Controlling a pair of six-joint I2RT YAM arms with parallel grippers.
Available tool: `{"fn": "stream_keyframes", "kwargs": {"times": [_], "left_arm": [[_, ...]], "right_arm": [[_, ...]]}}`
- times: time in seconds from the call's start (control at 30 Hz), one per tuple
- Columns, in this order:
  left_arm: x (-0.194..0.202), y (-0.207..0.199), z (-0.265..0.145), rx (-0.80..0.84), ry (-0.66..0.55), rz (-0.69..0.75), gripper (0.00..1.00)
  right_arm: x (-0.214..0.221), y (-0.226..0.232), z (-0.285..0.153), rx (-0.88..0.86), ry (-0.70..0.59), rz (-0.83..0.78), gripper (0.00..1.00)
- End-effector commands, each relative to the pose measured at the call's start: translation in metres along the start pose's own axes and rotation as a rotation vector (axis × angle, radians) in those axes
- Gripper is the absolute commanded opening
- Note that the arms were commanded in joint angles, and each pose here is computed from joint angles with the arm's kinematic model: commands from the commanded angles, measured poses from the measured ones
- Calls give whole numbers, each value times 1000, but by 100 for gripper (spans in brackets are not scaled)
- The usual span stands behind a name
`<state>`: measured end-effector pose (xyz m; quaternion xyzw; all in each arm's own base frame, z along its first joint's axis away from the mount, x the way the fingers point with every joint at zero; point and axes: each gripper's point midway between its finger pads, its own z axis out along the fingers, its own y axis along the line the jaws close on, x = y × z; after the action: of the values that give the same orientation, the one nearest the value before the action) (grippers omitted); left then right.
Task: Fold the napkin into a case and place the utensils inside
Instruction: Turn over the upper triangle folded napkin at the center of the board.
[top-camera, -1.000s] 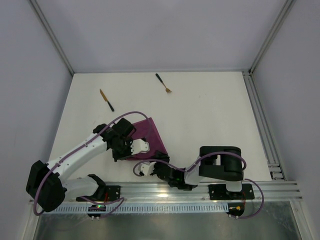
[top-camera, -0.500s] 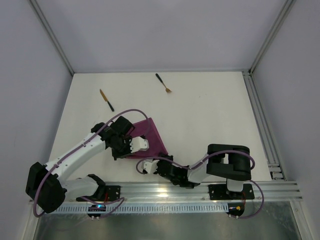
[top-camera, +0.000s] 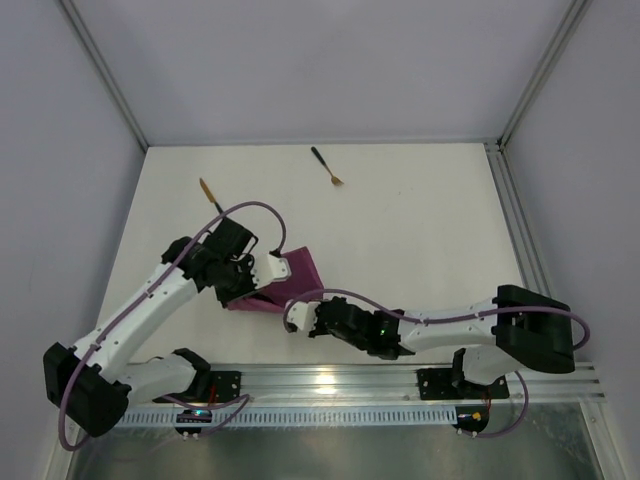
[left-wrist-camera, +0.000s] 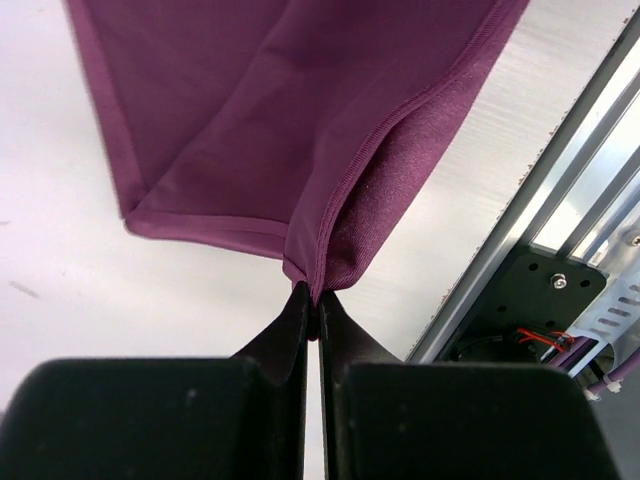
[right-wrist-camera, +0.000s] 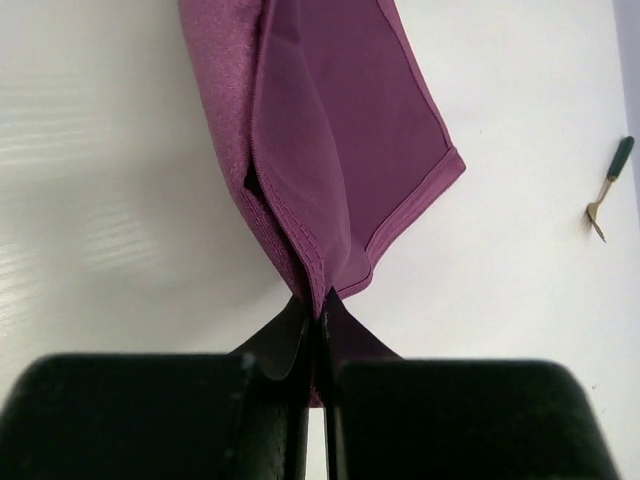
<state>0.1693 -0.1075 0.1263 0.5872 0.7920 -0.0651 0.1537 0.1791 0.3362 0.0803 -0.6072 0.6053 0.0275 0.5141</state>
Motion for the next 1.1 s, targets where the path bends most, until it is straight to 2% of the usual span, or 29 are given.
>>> {"fn": "stream_keyframes", "kwargs": {"times": [0.0,0.23,0.27,0.43,0.5,0.7,0.9,1.07], "left_arm": [[-5,13,-33,-93,-26,-35,0],[0,25,-65,-205,-36,-74,0],[1,28,-68,-224,-34,-82,0],[6,51,-95,-389,-23,-134,0],[4,60,-108,-452,-40,-156,0],[17,88,-142,-674,10,-206,0],[32,120,-177,-929,76,-280,0],[46,139,-201,-1072,142,-308,0]], "right_arm": [[-21,-2,-14,-129,-25,68,4],[-69,-23,-42,-240,-96,129,4],[-66,-21,-46,-265,-73,127,4],[-106,-28,-60,-367,-106,166,4],[-107,-22,-62,-419,-79,174,4],[-139,-21,-69,-541,-82,216,4],[-197,-4,-46,-677,-213,390,4],[-249,4,-19,-766,-353,528,4]]}}
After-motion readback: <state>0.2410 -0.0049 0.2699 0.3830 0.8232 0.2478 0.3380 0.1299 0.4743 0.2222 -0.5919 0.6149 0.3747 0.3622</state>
